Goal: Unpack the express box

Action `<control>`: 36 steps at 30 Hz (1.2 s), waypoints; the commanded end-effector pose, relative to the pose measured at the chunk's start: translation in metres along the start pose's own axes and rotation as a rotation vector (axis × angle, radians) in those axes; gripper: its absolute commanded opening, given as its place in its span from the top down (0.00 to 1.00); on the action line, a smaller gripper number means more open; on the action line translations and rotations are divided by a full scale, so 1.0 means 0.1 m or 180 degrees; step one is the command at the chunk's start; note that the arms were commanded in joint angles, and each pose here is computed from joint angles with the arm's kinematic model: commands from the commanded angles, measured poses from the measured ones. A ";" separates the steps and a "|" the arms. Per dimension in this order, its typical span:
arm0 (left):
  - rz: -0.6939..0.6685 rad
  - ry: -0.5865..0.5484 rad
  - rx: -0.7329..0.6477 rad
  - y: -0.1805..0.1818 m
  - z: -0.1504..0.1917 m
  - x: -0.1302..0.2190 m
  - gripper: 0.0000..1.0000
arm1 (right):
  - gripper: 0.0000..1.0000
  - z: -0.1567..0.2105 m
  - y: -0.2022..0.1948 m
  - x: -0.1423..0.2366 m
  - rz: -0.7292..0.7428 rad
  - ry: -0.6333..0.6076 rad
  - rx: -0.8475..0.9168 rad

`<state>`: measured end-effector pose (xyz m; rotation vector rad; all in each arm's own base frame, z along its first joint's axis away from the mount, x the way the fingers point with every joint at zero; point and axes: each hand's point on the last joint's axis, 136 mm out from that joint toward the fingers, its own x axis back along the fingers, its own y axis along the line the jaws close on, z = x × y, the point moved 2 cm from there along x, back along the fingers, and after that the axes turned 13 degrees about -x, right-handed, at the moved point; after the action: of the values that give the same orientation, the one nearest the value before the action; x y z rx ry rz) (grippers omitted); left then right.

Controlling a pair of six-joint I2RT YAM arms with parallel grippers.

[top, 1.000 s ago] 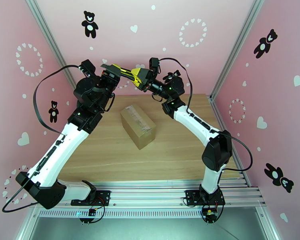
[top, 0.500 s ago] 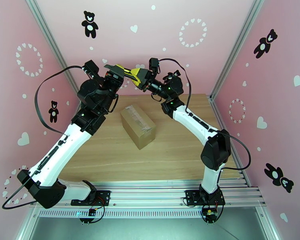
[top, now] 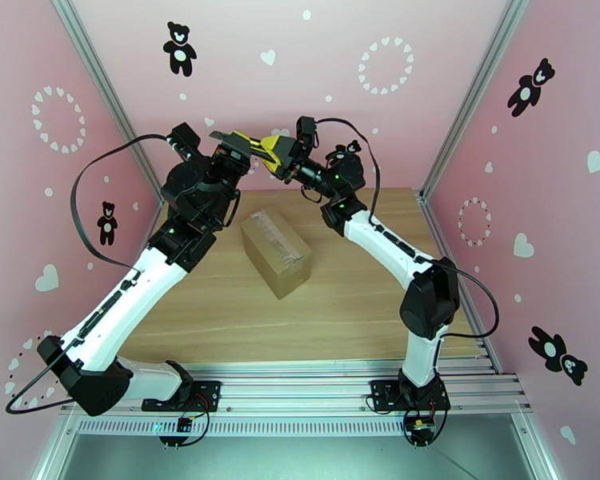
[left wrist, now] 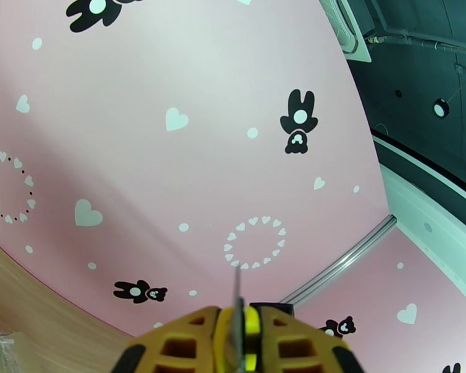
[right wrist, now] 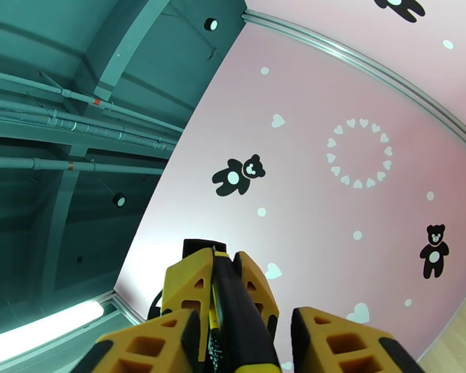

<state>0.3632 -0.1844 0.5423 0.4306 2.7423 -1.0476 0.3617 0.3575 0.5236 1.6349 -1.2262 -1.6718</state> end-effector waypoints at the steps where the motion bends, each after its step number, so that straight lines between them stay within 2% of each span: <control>1: -0.0022 -0.0069 -0.0085 -0.01 0.02 -0.03 1.00 | 0.56 0.04 0.16 -0.05 -0.0172 0.0069 0.0092; 7: -0.0077 -0.0098 -0.0136 0.02 0.01 -0.03 1.00 | 0.57 0.03 0.14 -0.06 -0.0170 0.0071 0.0068; 13: -0.0119 -0.0170 -0.0174 0.02 -0.04 -0.03 1.00 | 0.52 0.03 0.11 -0.06 -0.0167 0.0084 0.0026; 21: -0.0141 -0.0195 -0.0179 0.03 -0.05 -0.05 1.00 | 0.53 0.02 0.11 -0.06 -0.0195 0.0082 0.0003; 32: -0.0181 -0.0158 -0.0163 0.08 0.03 -0.06 1.00 | 0.71 0.01 0.11 -0.06 -0.0229 0.0081 -0.0057; 36: -0.0202 -0.0139 -0.0149 0.12 0.05 -0.03 1.00 | 0.89 0.00 0.10 -0.06 -0.0229 0.0048 -0.0088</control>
<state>0.3687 -0.1826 0.5447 0.3726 2.6877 -1.0891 0.3645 0.3563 0.5276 1.6358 -1.1309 -1.7232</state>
